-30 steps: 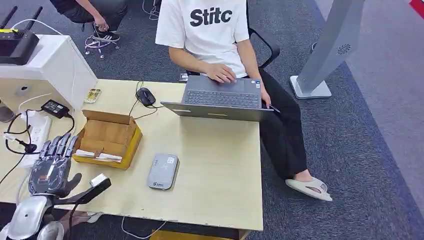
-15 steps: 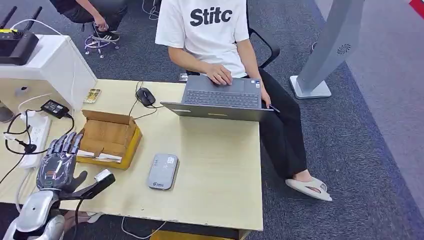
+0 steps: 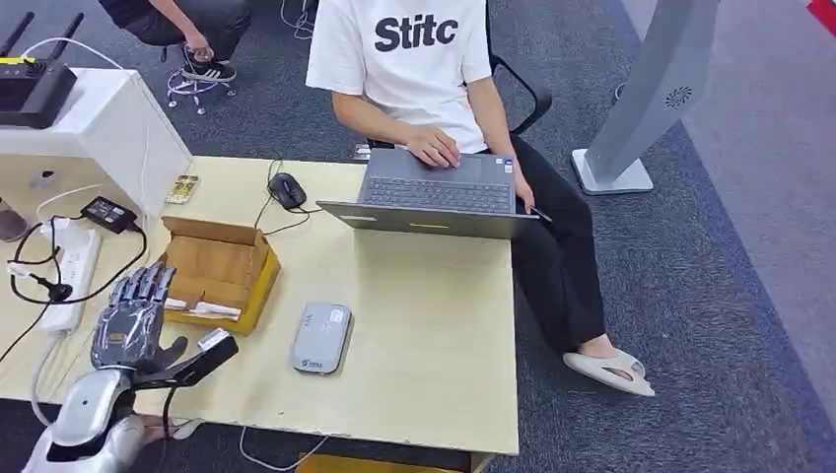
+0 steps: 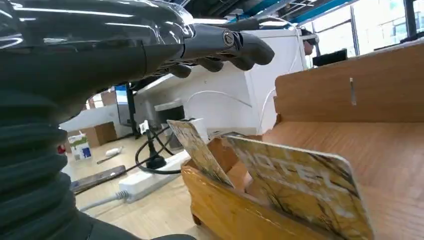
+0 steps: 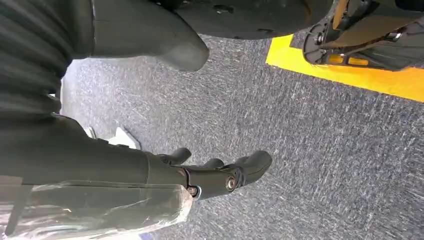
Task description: Pass the card to the sensor for recognition and then transmit it.
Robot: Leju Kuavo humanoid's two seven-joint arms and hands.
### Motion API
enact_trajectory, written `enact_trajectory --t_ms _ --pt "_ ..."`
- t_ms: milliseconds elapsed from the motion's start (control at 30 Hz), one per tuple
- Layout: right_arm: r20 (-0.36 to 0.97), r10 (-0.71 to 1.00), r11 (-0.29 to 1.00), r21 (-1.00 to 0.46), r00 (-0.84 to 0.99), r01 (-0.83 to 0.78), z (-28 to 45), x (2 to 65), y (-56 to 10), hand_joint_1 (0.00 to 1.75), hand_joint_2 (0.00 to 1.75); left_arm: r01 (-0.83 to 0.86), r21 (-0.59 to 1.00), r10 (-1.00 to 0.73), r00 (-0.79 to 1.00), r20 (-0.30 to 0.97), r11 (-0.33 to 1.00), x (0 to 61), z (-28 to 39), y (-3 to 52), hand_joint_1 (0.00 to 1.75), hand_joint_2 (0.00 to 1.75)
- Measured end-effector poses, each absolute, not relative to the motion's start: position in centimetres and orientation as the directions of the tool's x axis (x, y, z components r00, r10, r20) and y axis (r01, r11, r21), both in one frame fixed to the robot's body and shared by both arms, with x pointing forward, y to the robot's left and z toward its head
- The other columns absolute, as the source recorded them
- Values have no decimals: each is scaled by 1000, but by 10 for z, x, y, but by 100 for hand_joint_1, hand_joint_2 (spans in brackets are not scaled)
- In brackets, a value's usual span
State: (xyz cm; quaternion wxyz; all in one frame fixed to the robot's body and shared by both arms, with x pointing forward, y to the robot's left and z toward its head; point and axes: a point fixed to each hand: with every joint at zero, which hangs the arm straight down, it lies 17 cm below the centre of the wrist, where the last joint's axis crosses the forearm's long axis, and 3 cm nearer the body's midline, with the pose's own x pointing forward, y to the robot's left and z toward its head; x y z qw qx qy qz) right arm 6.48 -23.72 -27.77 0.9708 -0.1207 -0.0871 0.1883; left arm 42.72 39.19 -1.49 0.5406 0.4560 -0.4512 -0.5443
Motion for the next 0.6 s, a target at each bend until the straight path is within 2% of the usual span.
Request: enact_trajectory --t_ms 600 --pt "122 395 896 -269 911 -353 -278 65 -237 0 175 191 981 -996 -72 44 30 436 -21 348 0 175"
